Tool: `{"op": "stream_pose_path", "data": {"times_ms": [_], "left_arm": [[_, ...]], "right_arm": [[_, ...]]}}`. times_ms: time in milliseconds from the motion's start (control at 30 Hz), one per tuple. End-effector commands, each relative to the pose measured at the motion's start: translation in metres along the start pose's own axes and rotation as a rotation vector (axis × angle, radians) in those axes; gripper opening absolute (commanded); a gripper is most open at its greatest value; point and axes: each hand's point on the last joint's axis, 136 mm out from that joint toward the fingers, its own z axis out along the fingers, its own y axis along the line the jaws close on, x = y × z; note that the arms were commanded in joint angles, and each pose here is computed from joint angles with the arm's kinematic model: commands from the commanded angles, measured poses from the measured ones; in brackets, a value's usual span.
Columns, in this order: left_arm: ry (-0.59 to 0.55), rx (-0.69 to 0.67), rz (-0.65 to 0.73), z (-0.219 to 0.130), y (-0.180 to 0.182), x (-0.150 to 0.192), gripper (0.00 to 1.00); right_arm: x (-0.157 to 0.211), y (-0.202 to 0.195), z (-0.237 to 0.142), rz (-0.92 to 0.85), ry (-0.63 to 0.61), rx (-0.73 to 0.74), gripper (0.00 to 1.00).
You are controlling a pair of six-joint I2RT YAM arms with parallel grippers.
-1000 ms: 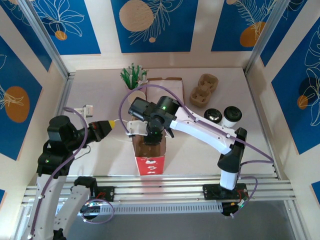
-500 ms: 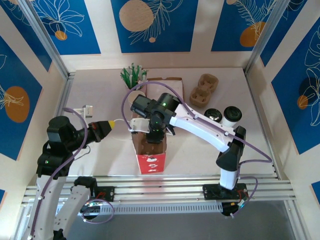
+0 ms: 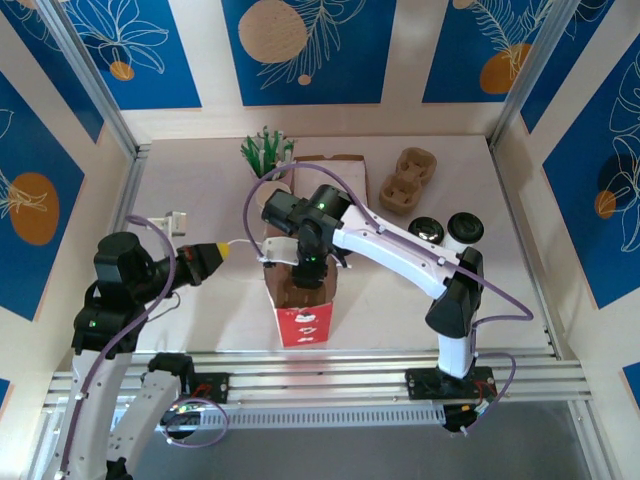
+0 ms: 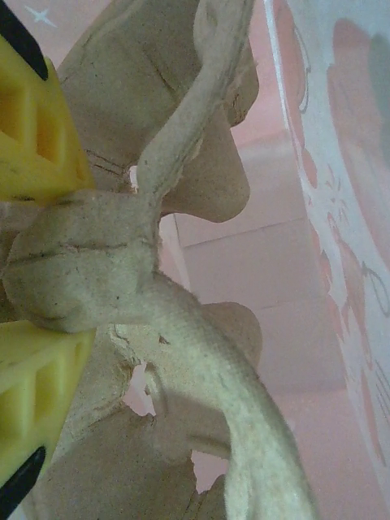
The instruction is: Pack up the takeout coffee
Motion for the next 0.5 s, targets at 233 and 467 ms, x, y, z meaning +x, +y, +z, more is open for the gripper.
{"op": "stream_pose_path", "data": {"times_ms": [233, 467], "left_arm": [[-0.020, -0.020, 0.048, -0.004, -0.003, -0.005, 0.00], [-0.017, 0.011, 0.032, 0.000, -0.006, -0.008, 0.00]], "right_arm": [[0.011, 0.004, 0.006, 0.048, 0.007, -0.041, 0.37], [0.009, 0.005, 0.018, 0.046, 0.042, -0.061, 0.37]]}}
